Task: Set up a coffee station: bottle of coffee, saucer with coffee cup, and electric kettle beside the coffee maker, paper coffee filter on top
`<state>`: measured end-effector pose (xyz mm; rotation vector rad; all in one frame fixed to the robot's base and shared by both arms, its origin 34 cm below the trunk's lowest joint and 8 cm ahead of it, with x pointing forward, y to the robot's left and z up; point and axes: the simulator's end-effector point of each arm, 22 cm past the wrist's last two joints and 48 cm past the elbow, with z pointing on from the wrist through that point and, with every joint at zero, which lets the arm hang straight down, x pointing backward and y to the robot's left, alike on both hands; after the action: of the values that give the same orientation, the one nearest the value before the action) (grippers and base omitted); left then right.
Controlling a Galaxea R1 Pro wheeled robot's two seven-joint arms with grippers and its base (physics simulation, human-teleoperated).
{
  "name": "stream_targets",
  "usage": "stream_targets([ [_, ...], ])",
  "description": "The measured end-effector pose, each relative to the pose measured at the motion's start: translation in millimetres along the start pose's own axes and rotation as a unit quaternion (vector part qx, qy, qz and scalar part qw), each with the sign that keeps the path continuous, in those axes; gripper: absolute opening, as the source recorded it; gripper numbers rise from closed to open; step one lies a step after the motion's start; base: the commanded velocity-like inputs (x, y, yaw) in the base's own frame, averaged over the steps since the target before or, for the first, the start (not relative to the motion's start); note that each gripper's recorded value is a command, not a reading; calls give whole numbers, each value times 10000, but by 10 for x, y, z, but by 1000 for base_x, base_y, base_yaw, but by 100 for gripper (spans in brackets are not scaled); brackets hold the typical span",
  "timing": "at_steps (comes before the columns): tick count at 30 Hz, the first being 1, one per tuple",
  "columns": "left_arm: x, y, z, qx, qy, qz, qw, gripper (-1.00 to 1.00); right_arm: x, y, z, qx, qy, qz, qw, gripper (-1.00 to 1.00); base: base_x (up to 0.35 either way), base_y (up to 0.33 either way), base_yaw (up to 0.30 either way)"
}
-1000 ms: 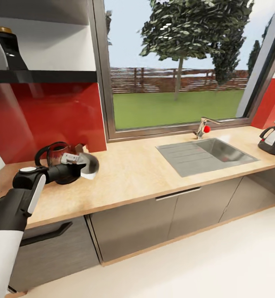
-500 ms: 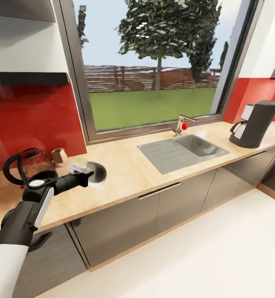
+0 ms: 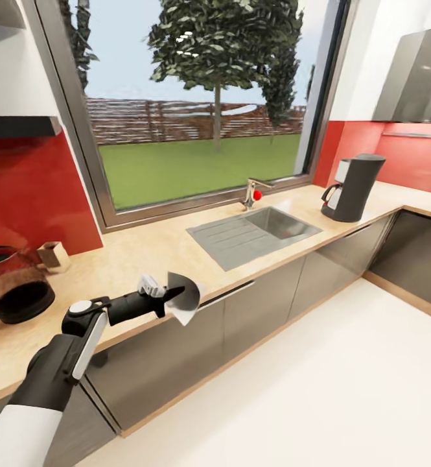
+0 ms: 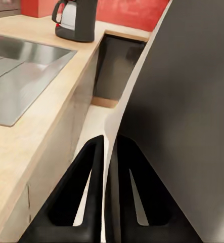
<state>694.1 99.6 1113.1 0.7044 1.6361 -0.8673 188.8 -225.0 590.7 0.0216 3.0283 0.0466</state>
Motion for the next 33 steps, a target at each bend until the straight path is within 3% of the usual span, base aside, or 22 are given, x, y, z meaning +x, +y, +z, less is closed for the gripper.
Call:
stream_targets([
  [3, -98, -67, -30, 141, -126, -174, 9997, -100, 17, 6, -27, -3, 12, 1, 10000, 100, 0, 0, -290],
  [8, -86, -126, -32, 222, -90, -305, 9992, -100, 44, 5, -72, -2, 30, 1, 10000, 100, 0, 0, -290],
  [15, 395, -284, -91, 259, 196, -624, 9975, -100, 78, 3, -130, 0, 49, 1, 10000, 100, 0, 0, -290],
  [19, 640, -377, -153, 233, 242, -622, 9975, -100, 98, 1, -162, 2, 60, 1, 10000, 100, 0, 0, -290],
  [33, 754, -441, -248, 171, 383, -682, 9968, -100, 169, -3, -264, 7, 91, 1, 10000, 100, 0, 0, -290],
])
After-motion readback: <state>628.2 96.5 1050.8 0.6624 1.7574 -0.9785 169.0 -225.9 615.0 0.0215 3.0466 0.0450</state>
